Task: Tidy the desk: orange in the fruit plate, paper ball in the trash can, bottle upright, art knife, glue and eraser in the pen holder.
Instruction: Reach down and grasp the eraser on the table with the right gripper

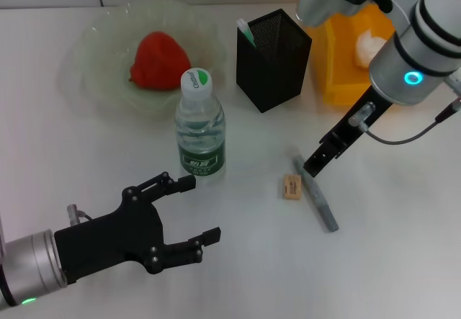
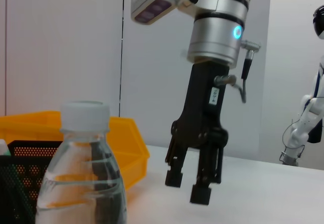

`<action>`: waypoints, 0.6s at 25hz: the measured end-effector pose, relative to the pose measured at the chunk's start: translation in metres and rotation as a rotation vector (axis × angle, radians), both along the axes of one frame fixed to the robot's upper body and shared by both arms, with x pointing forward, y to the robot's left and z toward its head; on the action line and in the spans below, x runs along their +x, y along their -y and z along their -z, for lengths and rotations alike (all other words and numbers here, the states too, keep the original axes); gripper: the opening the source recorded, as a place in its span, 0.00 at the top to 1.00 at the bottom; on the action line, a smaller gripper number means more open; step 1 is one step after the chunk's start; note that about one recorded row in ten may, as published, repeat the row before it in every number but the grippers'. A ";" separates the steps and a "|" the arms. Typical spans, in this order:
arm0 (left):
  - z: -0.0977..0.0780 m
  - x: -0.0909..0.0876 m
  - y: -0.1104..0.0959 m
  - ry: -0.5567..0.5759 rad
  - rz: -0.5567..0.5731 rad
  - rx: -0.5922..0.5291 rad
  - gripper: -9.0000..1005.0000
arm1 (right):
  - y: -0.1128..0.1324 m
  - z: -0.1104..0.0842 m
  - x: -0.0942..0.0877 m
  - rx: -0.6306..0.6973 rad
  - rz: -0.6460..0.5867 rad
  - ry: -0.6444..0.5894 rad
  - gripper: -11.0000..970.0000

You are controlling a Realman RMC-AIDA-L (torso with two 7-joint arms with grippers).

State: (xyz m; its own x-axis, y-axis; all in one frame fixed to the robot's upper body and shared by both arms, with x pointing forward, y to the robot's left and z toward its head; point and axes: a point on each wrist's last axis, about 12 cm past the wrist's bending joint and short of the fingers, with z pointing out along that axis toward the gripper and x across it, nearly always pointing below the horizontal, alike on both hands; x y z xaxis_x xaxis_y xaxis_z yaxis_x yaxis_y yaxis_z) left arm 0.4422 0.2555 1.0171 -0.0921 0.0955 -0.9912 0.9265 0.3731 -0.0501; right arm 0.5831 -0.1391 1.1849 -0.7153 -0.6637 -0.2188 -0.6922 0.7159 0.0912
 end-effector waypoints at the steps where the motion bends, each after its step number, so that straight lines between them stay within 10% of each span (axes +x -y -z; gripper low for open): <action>1: 0.000 0.000 0.000 0.000 0.000 0.000 0.14 | -0.001 0.003 0.001 0.004 0.012 -0.003 0.14; 15: 0.000 0.000 0.001 0.002 0.001 0.000 0.14 | 0.000 0.011 0.004 0.022 0.020 -0.009 0.14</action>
State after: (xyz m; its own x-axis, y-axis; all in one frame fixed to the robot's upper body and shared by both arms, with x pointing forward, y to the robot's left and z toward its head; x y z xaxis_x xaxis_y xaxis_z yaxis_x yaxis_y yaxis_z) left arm 0.4425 0.2547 1.0170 -0.0898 0.0958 -0.9913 0.9268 0.3725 -0.0479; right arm 0.5873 -0.1388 1.1740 -0.7302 -0.6445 -0.2267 -0.6771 0.7271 0.1133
